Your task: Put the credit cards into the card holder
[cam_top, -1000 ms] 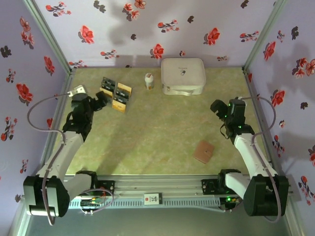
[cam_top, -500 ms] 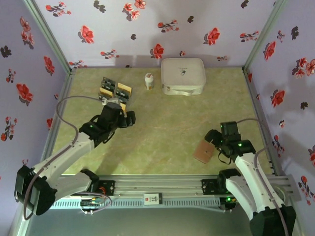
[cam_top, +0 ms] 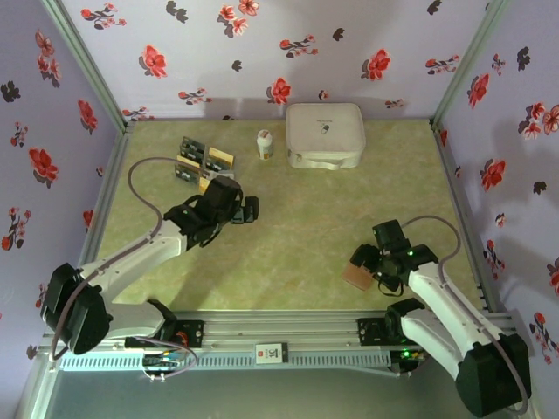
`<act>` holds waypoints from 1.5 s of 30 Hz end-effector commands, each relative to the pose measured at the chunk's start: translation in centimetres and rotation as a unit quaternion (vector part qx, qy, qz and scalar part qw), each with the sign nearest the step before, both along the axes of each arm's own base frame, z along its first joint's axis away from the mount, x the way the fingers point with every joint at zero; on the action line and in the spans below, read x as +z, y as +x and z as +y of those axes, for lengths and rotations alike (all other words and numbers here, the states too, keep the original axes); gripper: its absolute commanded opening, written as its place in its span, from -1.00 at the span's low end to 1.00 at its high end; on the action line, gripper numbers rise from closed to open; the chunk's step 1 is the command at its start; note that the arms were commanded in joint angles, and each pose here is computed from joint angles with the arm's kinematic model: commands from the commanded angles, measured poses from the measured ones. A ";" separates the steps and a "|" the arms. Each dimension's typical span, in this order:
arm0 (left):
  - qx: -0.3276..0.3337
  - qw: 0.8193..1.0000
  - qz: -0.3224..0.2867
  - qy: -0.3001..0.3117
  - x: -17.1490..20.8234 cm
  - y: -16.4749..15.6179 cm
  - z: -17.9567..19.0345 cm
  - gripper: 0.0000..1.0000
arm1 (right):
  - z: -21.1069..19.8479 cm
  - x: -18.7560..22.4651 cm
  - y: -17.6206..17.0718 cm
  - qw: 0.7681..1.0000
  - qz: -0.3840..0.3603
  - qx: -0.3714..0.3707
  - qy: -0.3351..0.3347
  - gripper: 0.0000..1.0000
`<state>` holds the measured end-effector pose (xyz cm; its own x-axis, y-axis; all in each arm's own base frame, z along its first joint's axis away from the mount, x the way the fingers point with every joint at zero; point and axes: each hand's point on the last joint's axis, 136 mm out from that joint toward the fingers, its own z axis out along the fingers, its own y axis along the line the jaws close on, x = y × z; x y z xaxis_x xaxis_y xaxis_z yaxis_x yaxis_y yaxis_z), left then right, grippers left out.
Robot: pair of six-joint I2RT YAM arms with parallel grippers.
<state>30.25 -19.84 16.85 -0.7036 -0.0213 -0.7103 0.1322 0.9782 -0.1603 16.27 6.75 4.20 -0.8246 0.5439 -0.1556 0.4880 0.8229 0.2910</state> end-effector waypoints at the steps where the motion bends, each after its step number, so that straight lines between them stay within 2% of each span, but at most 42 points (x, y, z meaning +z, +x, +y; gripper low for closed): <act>1: -0.001 1.000 -0.007 0.005 0.4 0.2 -0.6 0.99 | 1.1 -0.4 0.5 1.000 -0.006 -0.011 0.020 0.73; 11: -0.007 1.000 0.003 0.007 -0.6 -0.2 -1.4 0.99 | 4.1 -0.9 1.9 0.999 -0.020 0.005 0.041 0.71; 16: -0.006 1.000 0.007 0.008 -0.9 -0.3 -1.4 0.99 | 6.3 -0.2 3.6 0.997 -0.039 0.013 0.058 0.70; 26: -0.006 1.000 0.018 0.003 -0.9 -0.9 -1.3 0.99 | 14.4 1.1 7.9 0.991 -0.072 0.066 0.088 0.70; 31: -0.002 1.000 0.018 -0.001 -0.6 -1.1 -1.0 0.99 | 18.2 3.1 10.1 0.986 -0.091 0.100 0.092 0.68; 38: 0.005 1.000 0.008 0.000 0.1 -1.4 -0.2 0.99 | 17.1 6.7 11.2 0.983 -0.133 0.116 0.053 0.73; 45: 0.010 1.000 0.025 -0.001 -0.7 -1.5 0.2 0.99 | 15.9 5.7 9.7 0.979 -0.134 0.146 0.046 0.81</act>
<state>29.04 -20.53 16.64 -0.7218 -0.0207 -0.6918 0.1394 0.9747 -0.1745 26.89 23.94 10.87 -0.8729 0.3606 -0.3288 0.1646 0.8519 0.4972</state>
